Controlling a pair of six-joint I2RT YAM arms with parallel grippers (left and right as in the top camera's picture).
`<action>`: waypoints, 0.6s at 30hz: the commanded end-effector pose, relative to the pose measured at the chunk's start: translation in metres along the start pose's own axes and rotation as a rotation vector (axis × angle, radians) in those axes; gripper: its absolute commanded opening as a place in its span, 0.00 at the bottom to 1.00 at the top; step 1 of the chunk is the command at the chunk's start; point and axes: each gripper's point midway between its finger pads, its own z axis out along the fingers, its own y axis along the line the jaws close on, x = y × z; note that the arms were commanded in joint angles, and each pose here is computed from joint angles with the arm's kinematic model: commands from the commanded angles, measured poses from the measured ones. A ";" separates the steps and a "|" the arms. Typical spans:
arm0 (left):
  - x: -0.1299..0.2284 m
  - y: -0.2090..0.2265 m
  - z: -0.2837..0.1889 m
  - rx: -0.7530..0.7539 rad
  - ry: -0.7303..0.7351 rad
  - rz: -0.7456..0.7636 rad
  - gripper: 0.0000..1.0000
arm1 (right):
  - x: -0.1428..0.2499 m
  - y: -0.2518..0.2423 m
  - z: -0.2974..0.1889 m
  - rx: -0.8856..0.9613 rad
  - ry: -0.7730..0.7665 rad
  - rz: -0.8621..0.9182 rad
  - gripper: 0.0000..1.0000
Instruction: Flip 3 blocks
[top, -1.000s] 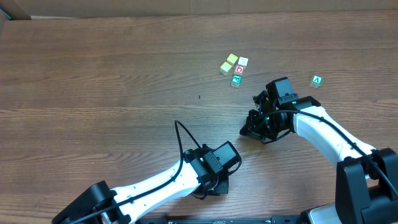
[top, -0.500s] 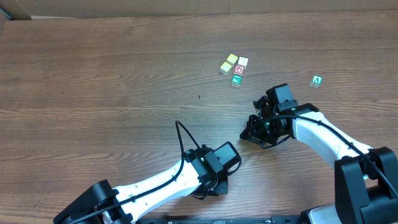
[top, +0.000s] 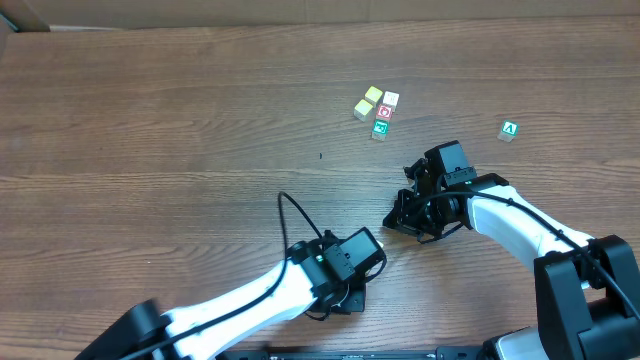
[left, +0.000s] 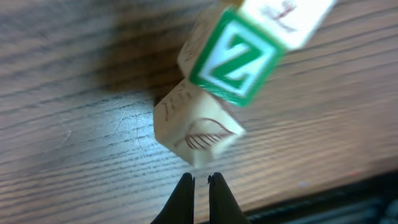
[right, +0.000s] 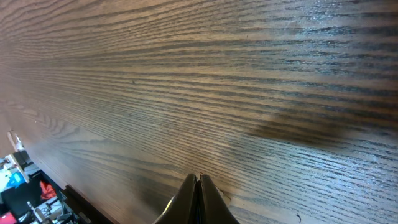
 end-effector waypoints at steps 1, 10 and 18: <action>-0.012 -0.003 -0.033 0.048 -0.125 -0.025 0.04 | 0.002 0.000 0.001 0.000 0.004 0.001 0.04; 0.020 0.033 -0.016 -0.104 -0.046 -0.156 0.04 | 0.005 -0.002 0.001 0.006 0.014 0.009 0.04; 0.028 0.029 0.018 -0.142 0.056 -0.223 0.04 | 0.001 -0.005 0.001 0.026 -0.004 0.062 0.04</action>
